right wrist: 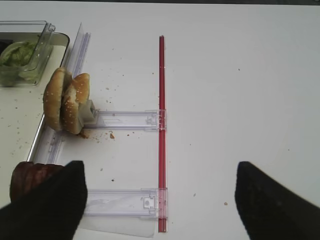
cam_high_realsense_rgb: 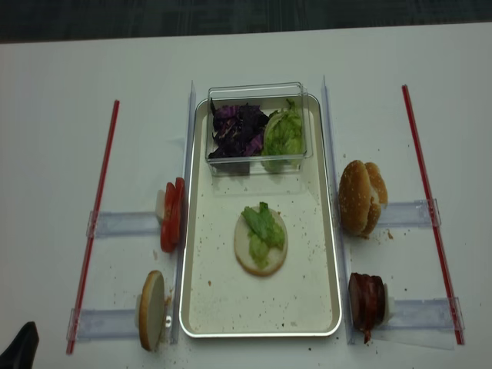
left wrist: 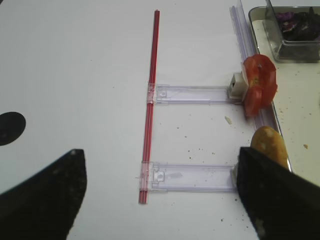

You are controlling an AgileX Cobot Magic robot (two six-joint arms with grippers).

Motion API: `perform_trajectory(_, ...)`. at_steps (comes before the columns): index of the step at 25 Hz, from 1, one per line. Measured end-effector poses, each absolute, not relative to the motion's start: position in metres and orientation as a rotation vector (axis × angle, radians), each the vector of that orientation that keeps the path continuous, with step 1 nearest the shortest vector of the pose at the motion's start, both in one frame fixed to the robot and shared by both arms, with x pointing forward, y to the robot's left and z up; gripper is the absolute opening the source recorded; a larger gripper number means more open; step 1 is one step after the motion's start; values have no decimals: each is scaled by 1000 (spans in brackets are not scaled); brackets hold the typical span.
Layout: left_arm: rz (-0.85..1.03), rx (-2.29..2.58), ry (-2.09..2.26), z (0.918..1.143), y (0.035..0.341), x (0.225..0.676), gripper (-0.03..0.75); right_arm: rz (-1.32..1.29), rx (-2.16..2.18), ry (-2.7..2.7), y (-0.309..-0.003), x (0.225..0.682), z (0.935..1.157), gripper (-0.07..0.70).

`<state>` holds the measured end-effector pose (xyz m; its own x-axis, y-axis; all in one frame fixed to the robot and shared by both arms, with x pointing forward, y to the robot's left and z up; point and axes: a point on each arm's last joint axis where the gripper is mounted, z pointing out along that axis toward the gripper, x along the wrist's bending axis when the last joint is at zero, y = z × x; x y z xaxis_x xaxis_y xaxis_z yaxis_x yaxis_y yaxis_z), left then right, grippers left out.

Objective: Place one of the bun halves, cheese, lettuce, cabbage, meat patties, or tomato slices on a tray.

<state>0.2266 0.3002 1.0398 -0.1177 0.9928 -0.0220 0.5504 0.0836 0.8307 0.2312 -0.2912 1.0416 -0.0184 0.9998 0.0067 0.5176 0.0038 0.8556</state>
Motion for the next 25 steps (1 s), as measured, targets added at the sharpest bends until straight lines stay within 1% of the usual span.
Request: perform_trajectory(25,908,1530,1742,1040,300,227,565,917,1590,1613,-291,231,1042,617)
